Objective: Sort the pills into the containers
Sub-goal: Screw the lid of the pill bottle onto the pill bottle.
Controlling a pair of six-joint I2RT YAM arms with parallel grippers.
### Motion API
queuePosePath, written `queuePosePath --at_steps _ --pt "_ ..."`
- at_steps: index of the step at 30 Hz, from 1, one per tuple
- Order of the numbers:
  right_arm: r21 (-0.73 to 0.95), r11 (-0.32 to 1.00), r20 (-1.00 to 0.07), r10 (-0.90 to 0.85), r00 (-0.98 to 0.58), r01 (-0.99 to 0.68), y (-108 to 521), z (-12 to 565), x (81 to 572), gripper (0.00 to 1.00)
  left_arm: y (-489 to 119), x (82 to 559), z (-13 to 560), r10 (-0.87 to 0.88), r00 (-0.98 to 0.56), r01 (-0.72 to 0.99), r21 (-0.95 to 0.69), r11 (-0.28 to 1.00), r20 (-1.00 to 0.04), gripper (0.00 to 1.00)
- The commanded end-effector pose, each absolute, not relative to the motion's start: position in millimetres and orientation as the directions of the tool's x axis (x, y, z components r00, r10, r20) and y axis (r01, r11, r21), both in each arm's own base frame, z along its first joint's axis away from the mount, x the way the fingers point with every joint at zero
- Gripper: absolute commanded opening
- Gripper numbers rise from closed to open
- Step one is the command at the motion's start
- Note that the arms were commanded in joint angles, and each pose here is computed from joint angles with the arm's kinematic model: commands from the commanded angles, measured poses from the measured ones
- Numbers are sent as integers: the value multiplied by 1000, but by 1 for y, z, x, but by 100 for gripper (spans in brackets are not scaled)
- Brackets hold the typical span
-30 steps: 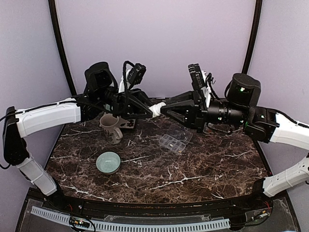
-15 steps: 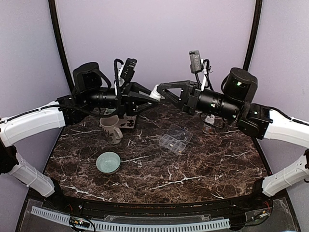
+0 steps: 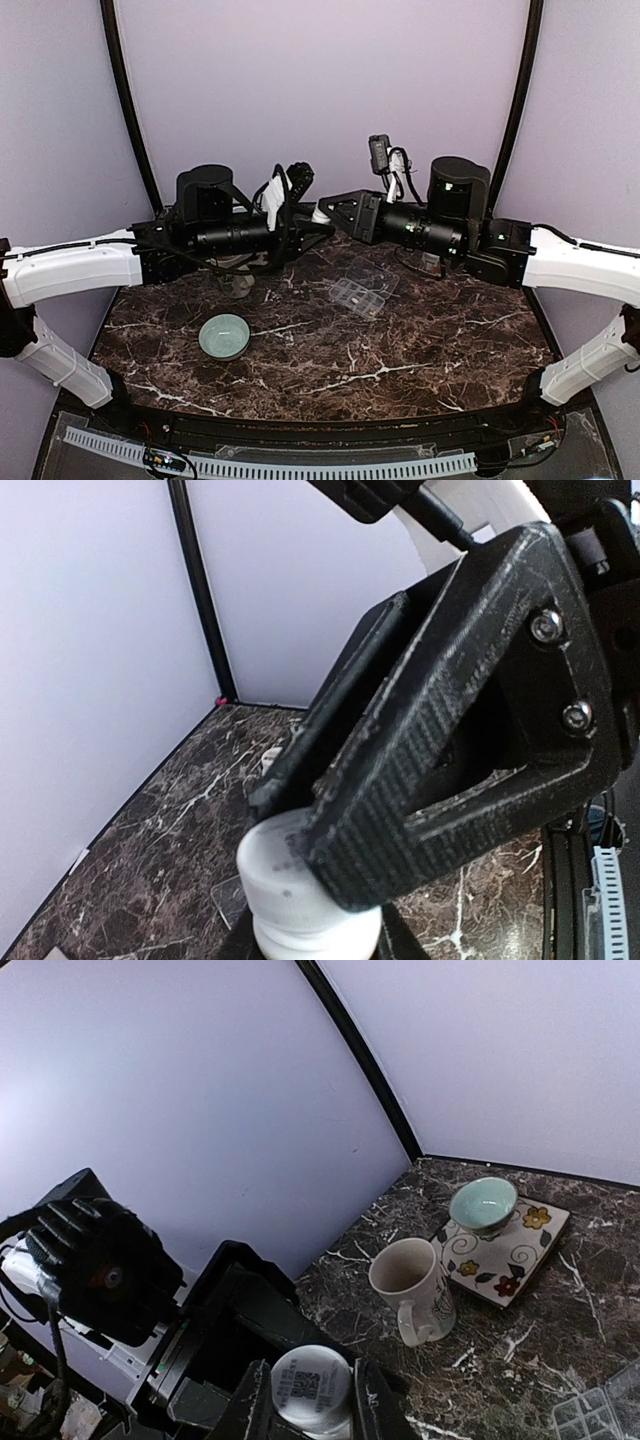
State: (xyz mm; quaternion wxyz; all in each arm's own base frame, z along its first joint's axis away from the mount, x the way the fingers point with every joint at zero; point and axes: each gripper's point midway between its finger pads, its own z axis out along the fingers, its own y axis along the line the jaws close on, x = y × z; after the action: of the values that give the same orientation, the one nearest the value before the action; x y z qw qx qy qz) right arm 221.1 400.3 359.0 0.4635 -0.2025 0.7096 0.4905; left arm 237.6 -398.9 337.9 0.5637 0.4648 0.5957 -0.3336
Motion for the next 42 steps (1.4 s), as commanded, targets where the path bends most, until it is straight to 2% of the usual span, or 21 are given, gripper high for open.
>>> queuePosePath --at_steps 1,5,16,25,31,36,42 --pt "514 575 -642 -234 -730 -636 405 201 180 5 -396 211 438 -90 354 864 288 413 -931 0" --pt "496 610 -628 -240 -741 -618 403 191 184 5 -390 215 439 -97 356 845 276 458 -929 0" --pt "405 666 -640 -283 -714 -627 402 175 188 5 -394 211 450 -121 313 867 231 441 -942 0" --pt "369 716 -629 -277 -727 -593 404 163 190 5 -398 214 458 -120 303 845 208 493 -946 0" --pt "376 701 -677 -239 -696 -607 402 183 192 18 -399 214 451 -97 288 849 208 485 -953 0" --pt "384 680 -709 -217 -671 -625 400 199 192 36 -398 215 443 -77 274 848 203 489 -959 0" --pt "383 668 -748 -181 -638 -639 393 216 190 45 -395 217 433 -50 259 845 201 496 -965 0"
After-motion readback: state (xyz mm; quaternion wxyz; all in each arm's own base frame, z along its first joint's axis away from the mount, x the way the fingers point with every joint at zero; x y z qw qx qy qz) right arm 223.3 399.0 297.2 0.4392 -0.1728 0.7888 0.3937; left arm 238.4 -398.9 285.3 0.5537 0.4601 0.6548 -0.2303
